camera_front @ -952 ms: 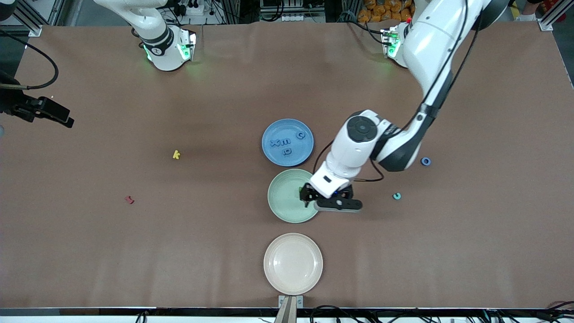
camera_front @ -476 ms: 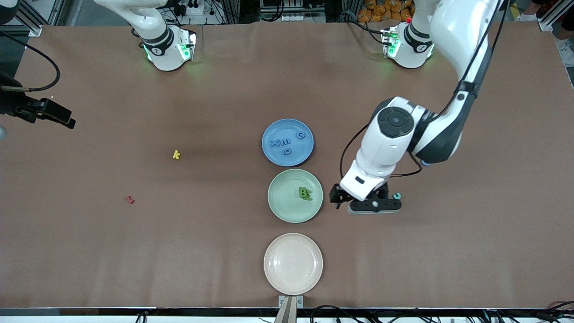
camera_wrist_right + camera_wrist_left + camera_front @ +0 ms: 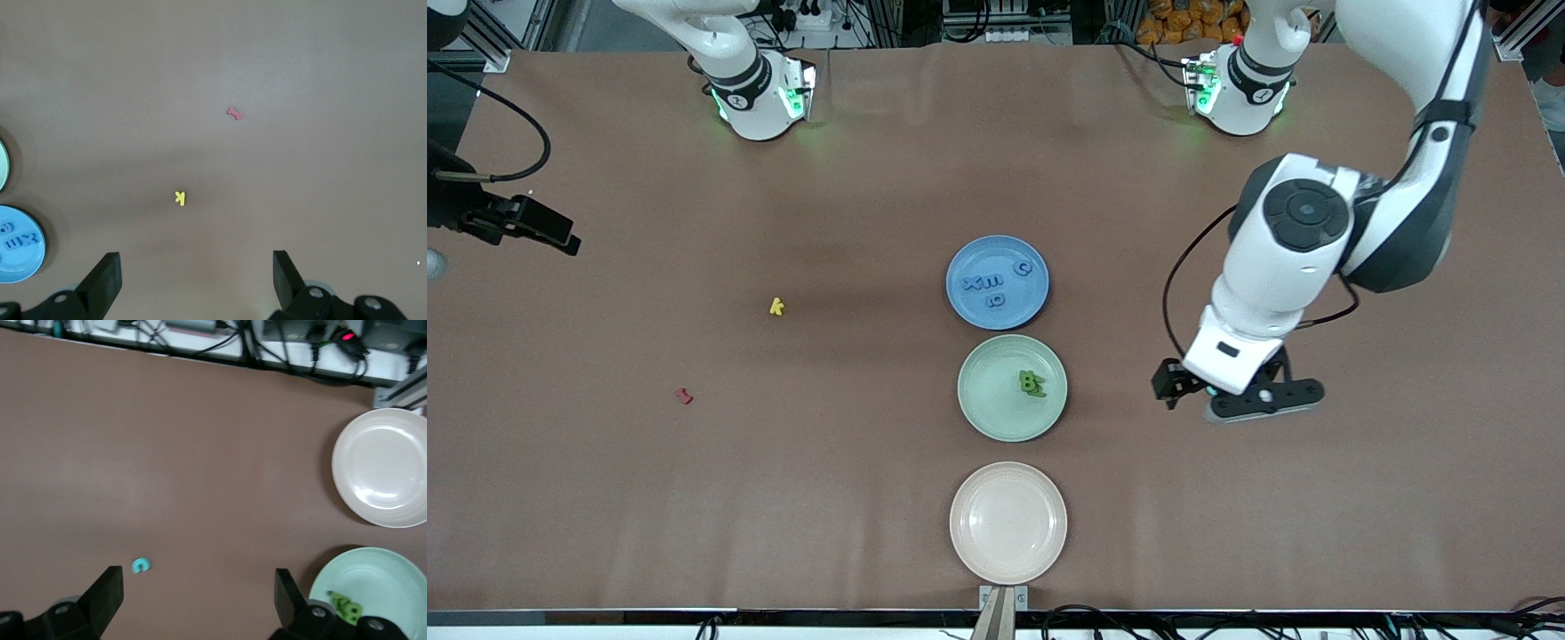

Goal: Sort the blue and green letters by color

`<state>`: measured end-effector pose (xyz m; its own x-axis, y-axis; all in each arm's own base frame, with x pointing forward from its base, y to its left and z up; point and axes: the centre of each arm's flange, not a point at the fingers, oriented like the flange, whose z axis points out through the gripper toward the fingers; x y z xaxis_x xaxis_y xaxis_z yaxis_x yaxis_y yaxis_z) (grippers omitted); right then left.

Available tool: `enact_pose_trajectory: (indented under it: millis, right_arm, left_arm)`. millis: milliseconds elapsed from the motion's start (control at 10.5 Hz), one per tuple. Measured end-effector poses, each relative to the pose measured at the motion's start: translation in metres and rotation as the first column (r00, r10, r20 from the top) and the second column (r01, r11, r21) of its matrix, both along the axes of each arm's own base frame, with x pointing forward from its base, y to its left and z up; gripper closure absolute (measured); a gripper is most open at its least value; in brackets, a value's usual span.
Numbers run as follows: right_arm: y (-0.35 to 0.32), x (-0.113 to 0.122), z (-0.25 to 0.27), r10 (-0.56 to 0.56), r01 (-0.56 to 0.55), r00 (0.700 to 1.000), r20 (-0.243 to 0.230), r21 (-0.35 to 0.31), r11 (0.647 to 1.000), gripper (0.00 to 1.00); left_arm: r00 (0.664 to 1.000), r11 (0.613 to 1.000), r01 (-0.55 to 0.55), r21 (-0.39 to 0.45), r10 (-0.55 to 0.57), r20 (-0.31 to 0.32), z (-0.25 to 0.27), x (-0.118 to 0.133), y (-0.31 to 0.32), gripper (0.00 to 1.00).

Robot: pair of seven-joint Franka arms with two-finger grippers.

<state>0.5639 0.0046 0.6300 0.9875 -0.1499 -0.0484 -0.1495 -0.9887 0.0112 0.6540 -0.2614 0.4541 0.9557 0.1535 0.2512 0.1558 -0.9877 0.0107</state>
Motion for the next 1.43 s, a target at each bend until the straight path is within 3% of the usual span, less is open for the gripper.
enact_pose_trajectory:
  millis: [190, 381, 667, 952, 1143, 1429]
  right_arm:
    - [0.009, 0.0, 0.0, 0.015, -0.015, 1.0, 0.001, 0.0, 1.0, 0.0]
    - [0.007, 0.0, 0.0, 0.012, -0.012, 1.0, 0.001, 0.0, 1.0, 0.0]
    - [0.002, 0.0, 0.0, 0.003, -0.003, 1.0, 0.002, 0.0, 1.0, 0.0]
    - [0.003, 0.0, 0.0, 0.004, -0.004, 1.0, 0.001, 0.0, 1.0, 0.0]
    - [0.004, 0.001, -0.001, 0.006, -0.006, 1.0, 0.0, 0.0, 1.0, 0.0]
    - [0.004, 0.001, -0.001, 0.007, -0.007, 1.0, -0.001, 0.0, 1.0, 0.0]
  left_arm:
    - [0.999, 0.999, -0.007, 0.046, 0.009, -0.038, 0.024, -0.009, 0.018, 0.0]
    - [0.994, 0.994, 0.086, 0.074, -0.081, -0.069, 0.047, -0.011, 0.049, 0.0]
    - [0.987, 0.995, 0.097, -0.004, -0.097, -0.131, 0.071, -0.008, 0.125, 0.0]
    - [0.986, 0.994, 0.106, -0.035, -0.11, -0.125, 0.101, -0.015, 0.17, 0.0]
    - [0.982, 0.99, 0.122, -0.072, -0.131, -0.138, 0.12, -0.026, 0.19, 0.0]
    - [0.979, 0.988, 0.143, -0.052, -0.149, -0.142, 0.162, -0.055, 0.198, 0.0]
